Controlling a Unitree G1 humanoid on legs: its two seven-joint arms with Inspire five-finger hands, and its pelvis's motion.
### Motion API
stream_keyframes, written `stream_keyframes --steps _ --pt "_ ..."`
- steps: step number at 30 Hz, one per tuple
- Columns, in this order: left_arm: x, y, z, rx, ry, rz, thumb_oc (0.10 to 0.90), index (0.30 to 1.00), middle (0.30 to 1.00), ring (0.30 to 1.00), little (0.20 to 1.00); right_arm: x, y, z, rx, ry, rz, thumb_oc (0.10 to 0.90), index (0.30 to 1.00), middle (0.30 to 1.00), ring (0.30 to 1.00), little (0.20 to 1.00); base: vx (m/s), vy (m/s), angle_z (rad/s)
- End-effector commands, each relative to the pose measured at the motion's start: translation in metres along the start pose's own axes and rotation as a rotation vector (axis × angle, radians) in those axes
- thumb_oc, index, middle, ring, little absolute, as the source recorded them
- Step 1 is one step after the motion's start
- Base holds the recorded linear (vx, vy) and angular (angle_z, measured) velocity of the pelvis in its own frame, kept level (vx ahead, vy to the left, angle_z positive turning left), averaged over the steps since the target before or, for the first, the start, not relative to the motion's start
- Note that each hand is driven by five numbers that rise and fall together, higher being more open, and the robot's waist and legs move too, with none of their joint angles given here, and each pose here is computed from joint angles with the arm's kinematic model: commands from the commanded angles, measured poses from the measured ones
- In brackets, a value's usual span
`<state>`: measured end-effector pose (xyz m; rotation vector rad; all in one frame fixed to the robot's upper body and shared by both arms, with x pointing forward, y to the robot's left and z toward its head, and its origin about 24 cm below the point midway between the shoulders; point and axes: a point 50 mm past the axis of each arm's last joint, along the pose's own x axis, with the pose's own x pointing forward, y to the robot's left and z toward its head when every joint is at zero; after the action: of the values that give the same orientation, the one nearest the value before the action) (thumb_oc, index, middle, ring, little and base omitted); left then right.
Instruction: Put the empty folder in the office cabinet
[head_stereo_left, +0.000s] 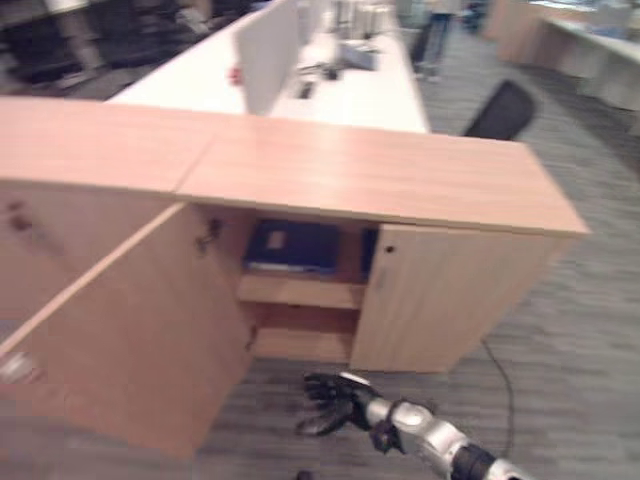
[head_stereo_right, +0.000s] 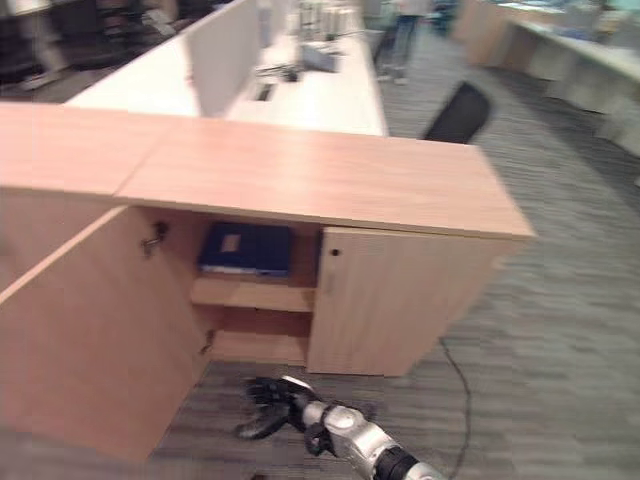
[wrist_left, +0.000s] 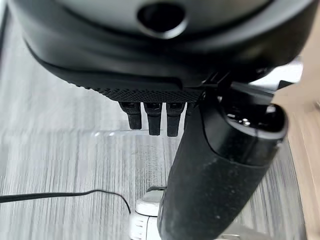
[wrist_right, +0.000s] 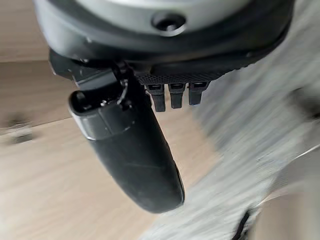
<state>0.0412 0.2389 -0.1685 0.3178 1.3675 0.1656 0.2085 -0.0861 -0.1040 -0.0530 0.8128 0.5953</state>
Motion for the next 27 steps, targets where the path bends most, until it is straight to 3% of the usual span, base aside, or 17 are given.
stream_keyframes --steps 1,2,6,8,12,14,16,17,19,23,27 --pt "0.002 -0.003 0.011 -0.045 0.013 0.003 0.800 0.900 0.900 0.900 0.900 0.011 0.010 0.010 -0.067 -0.021 -0.063 0.800 0.900 0.900 0.900 0.900 -0.01 -0.047 0.63" --pt "0.001 -0.011 0.016 -0.067 0.002 -0.018 0.800 0.900 0.900 0.900 0.900 0.006 -0.013 -0.028 -0.008 0.153 -0.237 0.800 0.900 0.900 0.900 0.900 0.00 -0.031 0.70" --pt "0.002 -0.014 0.021 -0.101 -0.003 -0.030 0.800 0.900 0.900 0.900 0.900 -0.014 -0.032 -0.073 0.122 0.342 -0.421 0.800 0.900 0.900 0.900 0.900 0.02 -0.021 0.50" --pt "0.001 -0.010 0.009 -0.175 0.048 -0.021 0.800 0.900 0.900 0.900 0.900 -0.039 -0.041 -0.112 0.340 0.430 -0.539 0.800 0.900 0.900 0.900 0.900 0.05 0.006 0.37" --pt "0.000 -0.003 -0.010 -0.365 0.123 -0.013 0.800 0.900 0.900 0.900 0.900 -0.060 -0.034 -0.149 0.305 0.543 -0.523 0.800 0.900 0.900 0.900 0.900 0.06 0.026 0.18" --pt "0.000 -0.003 -0.011 -0.365 0.123 -0.013 0.800 0.900 0.900 0.900 0.900 -0.060 -0.034 -0.149 0.305 0.544 -0.522 0.800 0.900 0.900 0.900 0.900 0.03 0.009 0.01" --pt "0.000 0.004 -0.018 -0.546 0.138 0.009 0.800 0.900 0.900 0.900 0.900 -0.071 -0.027 -0.166 0.158 0.630 -0.442 0.800 0.900 0.900 0.900 0.900 0.11 -0.005 -0.01" --pt "-0.004 0.024 -0.042 -0.552 0.161 0.049 0.800 0.900 0.900 0.900 0.900 -0.075 -0.033 -0.168 0.172 0.622 -0.459 0.800 0.900 0.900 0.900 0.900 0.09 -0.050 -0.01" --pt "-0.005 0.032 -0.049 -0.593 0.160 0.093 0.800 0.900 0.900 0.900 0.900 -0.080 -0.035 -0.172 0.179 0.638 -0.465 0.800 0.900 0.900 0.900 0.900 0.03 -0.019 0.03" --pt "0.002 0.055 0.015 -0.617 -0.064 0.184 0.800 0.900 0.900 0.900 0.900 -0.095 -0.056 -0.176 0.248 0.620 -0.602 0.800 0.900 0.900 0.900 0.900 -0.09 0.096 0.48" --pt "-0.001 0.074 0.018 -0.672 -0.115 0.229 0.800 0.900 0.900 0.900 0.900 -0.103 -0.061 -0.180 0.262 0.627 -0.613 0.800 0.900 0.900 0.900 0.900 0.03 0.105 1.04"
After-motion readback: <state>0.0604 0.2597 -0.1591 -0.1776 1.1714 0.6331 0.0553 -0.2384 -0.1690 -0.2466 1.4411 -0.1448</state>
